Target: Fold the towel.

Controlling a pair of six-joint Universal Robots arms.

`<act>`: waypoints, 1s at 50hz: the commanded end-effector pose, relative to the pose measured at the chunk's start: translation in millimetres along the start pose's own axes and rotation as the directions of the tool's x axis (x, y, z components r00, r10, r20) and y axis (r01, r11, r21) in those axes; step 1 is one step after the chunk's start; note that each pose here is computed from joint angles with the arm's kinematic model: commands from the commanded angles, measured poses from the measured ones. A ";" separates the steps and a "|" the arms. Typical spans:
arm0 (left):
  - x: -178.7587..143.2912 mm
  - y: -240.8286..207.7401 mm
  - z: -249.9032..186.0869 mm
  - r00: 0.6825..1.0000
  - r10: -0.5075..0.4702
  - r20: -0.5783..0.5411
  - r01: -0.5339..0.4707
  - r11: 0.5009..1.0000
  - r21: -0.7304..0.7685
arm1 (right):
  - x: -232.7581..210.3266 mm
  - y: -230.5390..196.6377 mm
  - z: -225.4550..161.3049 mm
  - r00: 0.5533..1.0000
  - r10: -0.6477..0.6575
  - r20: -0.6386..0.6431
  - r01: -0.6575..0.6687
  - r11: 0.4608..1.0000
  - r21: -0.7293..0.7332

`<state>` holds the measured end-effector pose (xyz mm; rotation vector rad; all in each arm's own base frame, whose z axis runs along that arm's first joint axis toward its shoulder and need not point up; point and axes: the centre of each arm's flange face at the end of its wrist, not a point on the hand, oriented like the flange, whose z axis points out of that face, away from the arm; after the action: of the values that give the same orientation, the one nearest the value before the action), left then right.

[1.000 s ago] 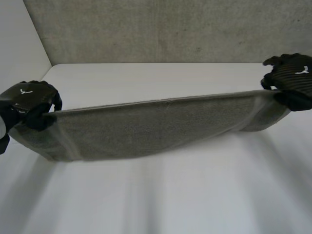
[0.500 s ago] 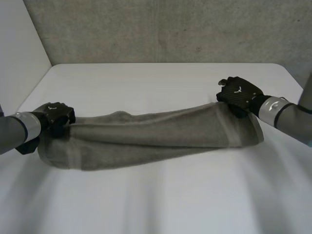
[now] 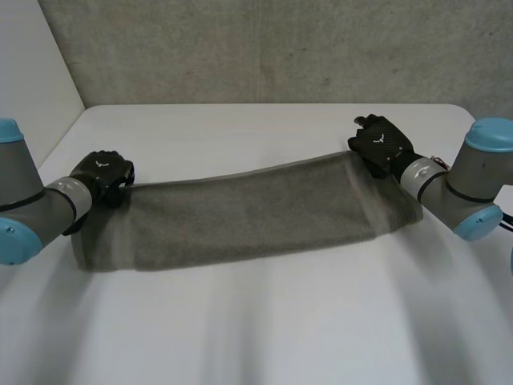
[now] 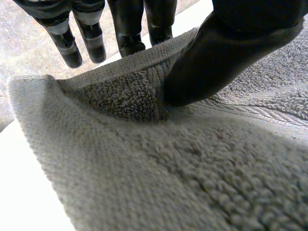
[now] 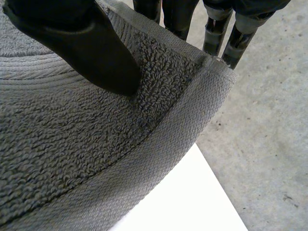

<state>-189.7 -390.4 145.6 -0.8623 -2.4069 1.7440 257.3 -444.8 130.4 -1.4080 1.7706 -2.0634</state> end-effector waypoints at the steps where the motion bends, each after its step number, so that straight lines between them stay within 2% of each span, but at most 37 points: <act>1: -1.1 5.5 4.7 1.000 0.003 0.019 -0.003 1.000 -0.003 | -4.6 7.3 3.9 1.000 0.001 0.006 -0.001 1.000 -0.003; 11: -1.7 14.0 13.5 0.999 0.006 0.041 -0.007 1.000 0.008 | -7.9 15.5 8.4 1.000 -0.005 0.001 0.005 1.000 -0.004; 16: -3.6 8.7 11.8 0.999 -0.002 0.047 0.001 1.000 0.018 | 6.1 7.7 10.1 0.996 -0.030 -0.080 0.031 0.999 0.011; 22: -7.7 -17.3 -5.7 0.998 0.001 0.063 -0.006 0.997 0.076 | 45.1 -36.6 -2.0 0.974 -0.026 -0.226 0.048 0.995 0.091; 25: -8.8 -28.5 -19.1 0.997 0.000 0.071 -0.007 0.995 0.099 | 55.9 -62.5 -17.1 0.971 0.031 -0.238 0.002 0.991 0.135; 29: -4.7 -37.5 -41.1 0.998 0.004 0.067 -0.011 0.994 0.105 | 52.8 -75.2 -31.8 0.975 0.054 -0.217 -0.026 0.991 0.128; 33: 8.5 -32.7 -74.8 0.999 0.012 0.049 -0.015 0.997 0.076 | 41.7 -79.9 -48.9 0.982 0.083 -0.170 -0.069 0.994 0.084; 35: 14.3 -25.3 -83.4 0.999 0.006 0.039 -0.008 0.999 0.048 | 35.8 -75.2 -61.8 0.985 0.113 -0.133 -0.110 0.994 0.028; 37: 18.9 -17.9 -91.0 0.999 -0.002 0.033 0.001 1.000 0.020 | 28.3 -56.3 -82.5 0.988 0.131 -0.078 -0.138 0.986 -0.090; 42: 25.6 2.1 -102.8 0.999 -0.026 0.026 0.028 0.998 -0.055 | 25.4 -38.2 -94.7 0.994 0.096 -0.049 -0.103 0.980 -0.171; 44: 26.1 7.0 -103.9 0.999 -0.033 0.025 0.035 0.997 -0.072 | 21.5 -16.2 -106.2 0.999 0.039 -0.026 -0.044 0.967 -0.252; 50: 23.6 20.5 -103.6 0.998 -0.053 0.043 0.057 0.991 -0.124 | 11.6 -5.4 -114.9 0.999 0.038 0.004 -0.035 0.956 -0.290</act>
<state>-170.5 -286.4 167.9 -0.8000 -2.5122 1.6647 184.5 -371.2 167.0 -1.3795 2.1083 -1.8844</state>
